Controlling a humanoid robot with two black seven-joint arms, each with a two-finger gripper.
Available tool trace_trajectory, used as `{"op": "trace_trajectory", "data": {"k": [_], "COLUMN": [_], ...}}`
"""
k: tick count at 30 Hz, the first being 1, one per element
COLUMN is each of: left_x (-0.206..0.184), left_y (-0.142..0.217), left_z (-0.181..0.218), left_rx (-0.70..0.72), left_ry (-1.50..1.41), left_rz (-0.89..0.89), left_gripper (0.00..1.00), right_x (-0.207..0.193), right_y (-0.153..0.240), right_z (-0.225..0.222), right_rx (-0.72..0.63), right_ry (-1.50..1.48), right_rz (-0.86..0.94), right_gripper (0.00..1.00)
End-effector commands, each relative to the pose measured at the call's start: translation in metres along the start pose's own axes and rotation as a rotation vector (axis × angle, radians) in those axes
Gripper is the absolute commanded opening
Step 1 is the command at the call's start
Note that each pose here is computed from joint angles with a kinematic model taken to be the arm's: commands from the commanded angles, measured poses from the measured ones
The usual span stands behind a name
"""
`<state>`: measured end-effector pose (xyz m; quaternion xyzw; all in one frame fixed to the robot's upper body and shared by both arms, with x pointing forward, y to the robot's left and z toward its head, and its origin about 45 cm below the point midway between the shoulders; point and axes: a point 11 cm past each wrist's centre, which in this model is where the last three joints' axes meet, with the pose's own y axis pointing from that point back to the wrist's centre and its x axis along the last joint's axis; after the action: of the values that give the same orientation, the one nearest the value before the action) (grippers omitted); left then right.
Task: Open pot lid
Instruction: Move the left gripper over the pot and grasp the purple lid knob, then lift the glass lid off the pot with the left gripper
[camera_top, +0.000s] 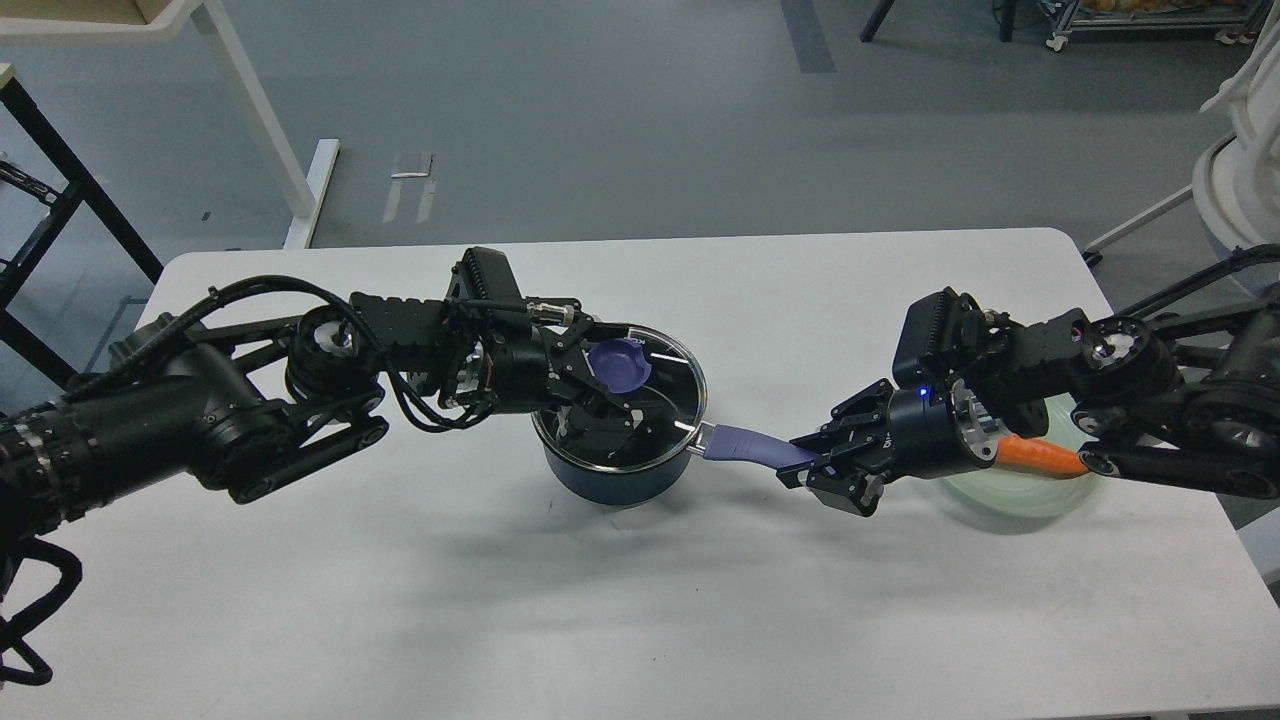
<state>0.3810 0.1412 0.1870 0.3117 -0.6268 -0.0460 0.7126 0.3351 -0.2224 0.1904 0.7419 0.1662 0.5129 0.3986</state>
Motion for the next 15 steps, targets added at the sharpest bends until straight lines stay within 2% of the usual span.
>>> {"op": "trace_trajectory", "data": {"k": [1,2,3,7,12,15], "left_x": [0.000,0.000,-0.001,-0.001,0.005,0.014], "left_y": [0.000,0.000,0.001,0.003,0.006,0.020], "left_z": [0.000,0.000,0.000,0.000,-0.003,-0.014], "left_rx": [0.001,0.001,0.002,0.004,0.008,0.038], "left_ry": [0.000,0.000,0.000,0.000,-0.009,-0.031], "left_rz": [0.011,0.011,0.012,0.027,0.039,0.046], "left_gripper": [0.58,0.46,0.40,0.31,0.28,0.29], "right_x": [0.001,0.001,0.001,0.002,0.001,0.001], "right_y": [-0.002,-0.003,-0.003,-0.004,-0.004,-0.004], "right_z": [-0.001,-0.002,-0.002,-0.003,-0.003,-0.003], "right_rx": [0.006,0.008,0.008,0.011,0.011,0.011], "right_ry": [0.003,0.005,0.005,0.007,0.004,0.004], "right_rz": [-0.001,-0.002,-0.002,-0.002,-0.002,-0.002], "right_gripper": [0.34,0.34,0.34,0.34,0.34,0.34]}}
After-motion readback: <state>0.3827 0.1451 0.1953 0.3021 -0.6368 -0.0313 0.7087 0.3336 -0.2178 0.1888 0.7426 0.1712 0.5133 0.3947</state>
